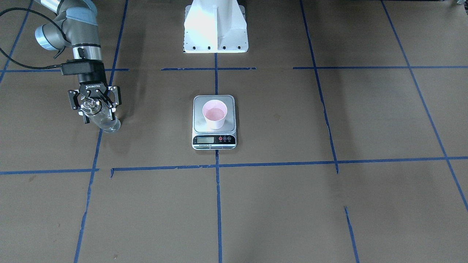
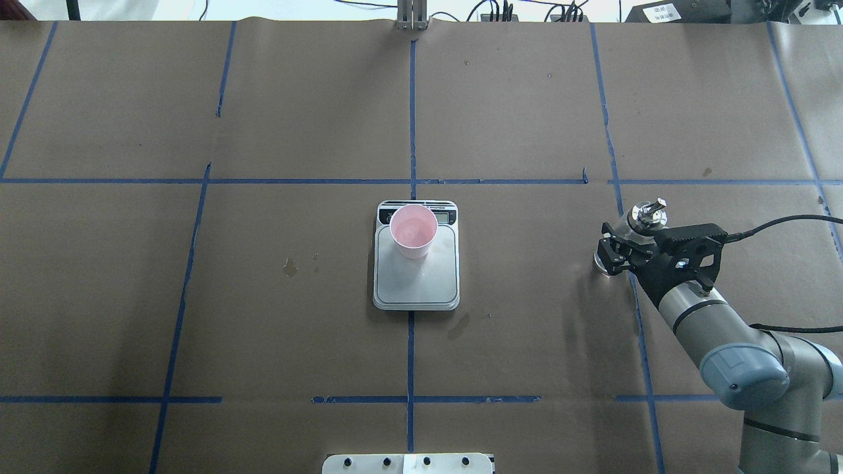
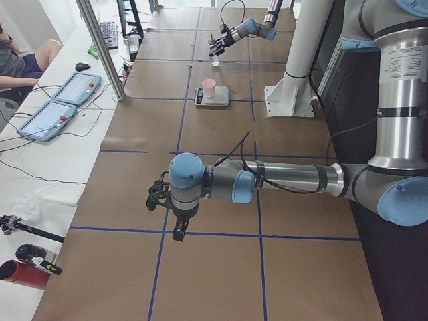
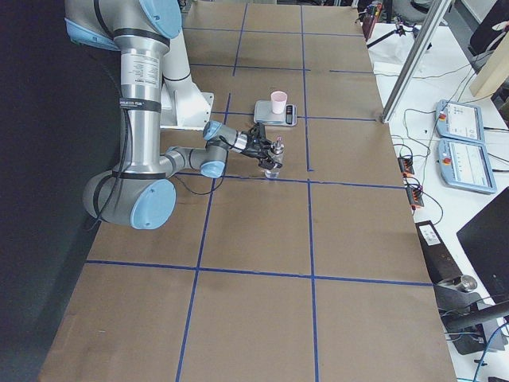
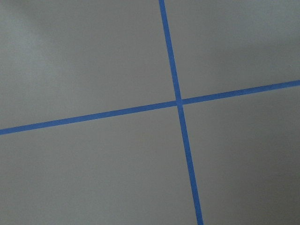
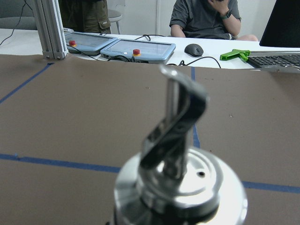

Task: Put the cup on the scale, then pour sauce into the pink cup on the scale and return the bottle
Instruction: 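Lower the bottle to its original spot with the right gripper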

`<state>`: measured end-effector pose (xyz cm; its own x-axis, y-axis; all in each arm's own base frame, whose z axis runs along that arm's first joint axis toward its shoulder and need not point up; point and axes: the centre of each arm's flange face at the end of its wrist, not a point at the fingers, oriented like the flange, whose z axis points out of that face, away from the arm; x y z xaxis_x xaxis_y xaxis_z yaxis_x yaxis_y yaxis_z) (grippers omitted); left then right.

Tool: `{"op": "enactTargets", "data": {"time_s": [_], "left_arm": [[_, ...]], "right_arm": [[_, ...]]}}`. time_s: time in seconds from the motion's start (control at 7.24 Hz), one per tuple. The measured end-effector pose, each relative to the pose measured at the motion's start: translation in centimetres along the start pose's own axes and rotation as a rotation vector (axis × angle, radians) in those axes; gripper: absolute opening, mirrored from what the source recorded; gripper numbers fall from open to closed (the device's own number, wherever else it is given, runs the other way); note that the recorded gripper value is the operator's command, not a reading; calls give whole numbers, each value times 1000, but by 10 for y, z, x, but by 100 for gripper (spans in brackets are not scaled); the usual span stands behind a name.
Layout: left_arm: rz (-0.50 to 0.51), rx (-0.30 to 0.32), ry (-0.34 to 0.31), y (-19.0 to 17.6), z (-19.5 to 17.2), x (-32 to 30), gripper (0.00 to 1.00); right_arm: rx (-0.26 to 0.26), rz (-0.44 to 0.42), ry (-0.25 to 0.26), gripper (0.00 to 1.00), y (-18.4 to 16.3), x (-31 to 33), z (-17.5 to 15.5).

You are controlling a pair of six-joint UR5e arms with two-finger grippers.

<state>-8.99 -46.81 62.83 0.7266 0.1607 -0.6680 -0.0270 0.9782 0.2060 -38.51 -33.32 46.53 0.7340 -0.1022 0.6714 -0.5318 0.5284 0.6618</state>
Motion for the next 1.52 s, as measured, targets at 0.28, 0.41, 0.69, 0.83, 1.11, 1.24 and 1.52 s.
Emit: {"op": "enactTargets", "data": {"time_s": [0.28, 0.41, 0.69, 0.83, 1.11, 1.24, 1.52], "left_arm": [[-1, -1, 0, 0, 0, 0, 100], [-1, -1, 0, 0, 0, 0, 100], [0, 0, 0, 0, 0, 0, 100], [1, -1, 0, 0, 0, 0, 100], [2, 0, 0, -1, 0, 1, 100], [2, 0, 0, -1, 0, 1, 100], [2, 0, 0, -1, 0, 1, 100]], "right_arm": [[9, 0, 4, 100, -1, 0, 0], [13, 0, 6, 100, -1, 0, 0], [19, -2, 8, 100, 0, 0, 0], [21, -5, 10, 100, 2, 0, 0], [20, -14, 10, 100, 8, -2, -2], [19, -17, 7, 100, 11, -4, -3], [22, -27, 0, 100, 20, -9, -9]]}}
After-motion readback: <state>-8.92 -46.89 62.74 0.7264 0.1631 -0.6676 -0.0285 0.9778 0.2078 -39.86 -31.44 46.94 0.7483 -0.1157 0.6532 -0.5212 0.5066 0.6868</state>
